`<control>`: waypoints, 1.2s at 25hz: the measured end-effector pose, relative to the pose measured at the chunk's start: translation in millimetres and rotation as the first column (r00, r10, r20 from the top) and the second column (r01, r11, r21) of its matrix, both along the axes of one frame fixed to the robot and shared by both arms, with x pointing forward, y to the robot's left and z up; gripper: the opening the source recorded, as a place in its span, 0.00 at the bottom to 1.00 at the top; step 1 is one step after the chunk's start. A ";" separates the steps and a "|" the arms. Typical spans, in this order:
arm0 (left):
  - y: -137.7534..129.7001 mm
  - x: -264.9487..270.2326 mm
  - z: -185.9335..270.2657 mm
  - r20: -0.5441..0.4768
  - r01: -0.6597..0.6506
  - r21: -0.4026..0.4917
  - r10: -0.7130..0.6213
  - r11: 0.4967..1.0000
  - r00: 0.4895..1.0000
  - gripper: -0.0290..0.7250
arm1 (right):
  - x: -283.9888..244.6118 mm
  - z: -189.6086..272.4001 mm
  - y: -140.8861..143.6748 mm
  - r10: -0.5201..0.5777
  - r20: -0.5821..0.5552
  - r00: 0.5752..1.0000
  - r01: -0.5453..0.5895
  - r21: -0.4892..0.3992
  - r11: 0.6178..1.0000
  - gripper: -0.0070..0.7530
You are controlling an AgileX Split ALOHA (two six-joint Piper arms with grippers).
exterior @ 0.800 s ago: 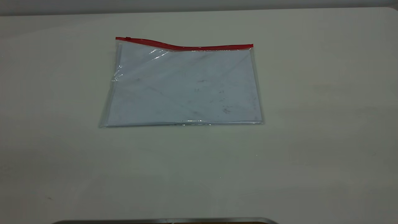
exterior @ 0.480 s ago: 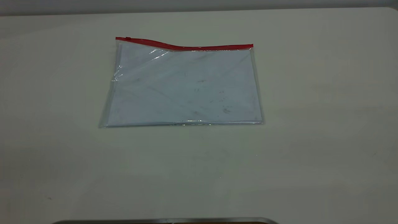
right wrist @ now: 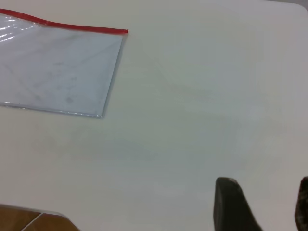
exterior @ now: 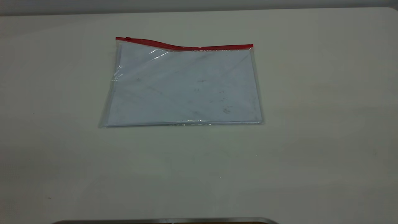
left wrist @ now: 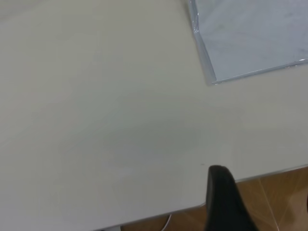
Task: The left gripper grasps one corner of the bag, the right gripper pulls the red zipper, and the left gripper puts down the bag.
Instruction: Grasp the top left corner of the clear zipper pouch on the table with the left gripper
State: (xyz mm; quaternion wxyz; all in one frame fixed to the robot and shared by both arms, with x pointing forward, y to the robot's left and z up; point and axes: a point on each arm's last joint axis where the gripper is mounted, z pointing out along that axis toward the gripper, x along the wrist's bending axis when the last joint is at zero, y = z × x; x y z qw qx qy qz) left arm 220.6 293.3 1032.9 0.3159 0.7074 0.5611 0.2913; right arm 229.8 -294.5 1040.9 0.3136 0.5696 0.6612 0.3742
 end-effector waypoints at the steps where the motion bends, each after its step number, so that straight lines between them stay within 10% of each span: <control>1: 0.0 0.0 0.0 0.000 0.000 0.000 0.000 1.000 1.000 0.66 | 0.0 0.0 0.0 0.000 0.000 1.000 0.000 0.000 1.000 0.49; 30: -0.5 39.0 21.3 -0.060 -0.061 -0.052 0.058 0.997 0.997 0.65 | 16.7 12.8 6.1 0.009 0.043 0.999 -0.013 0.083 0.996 0.47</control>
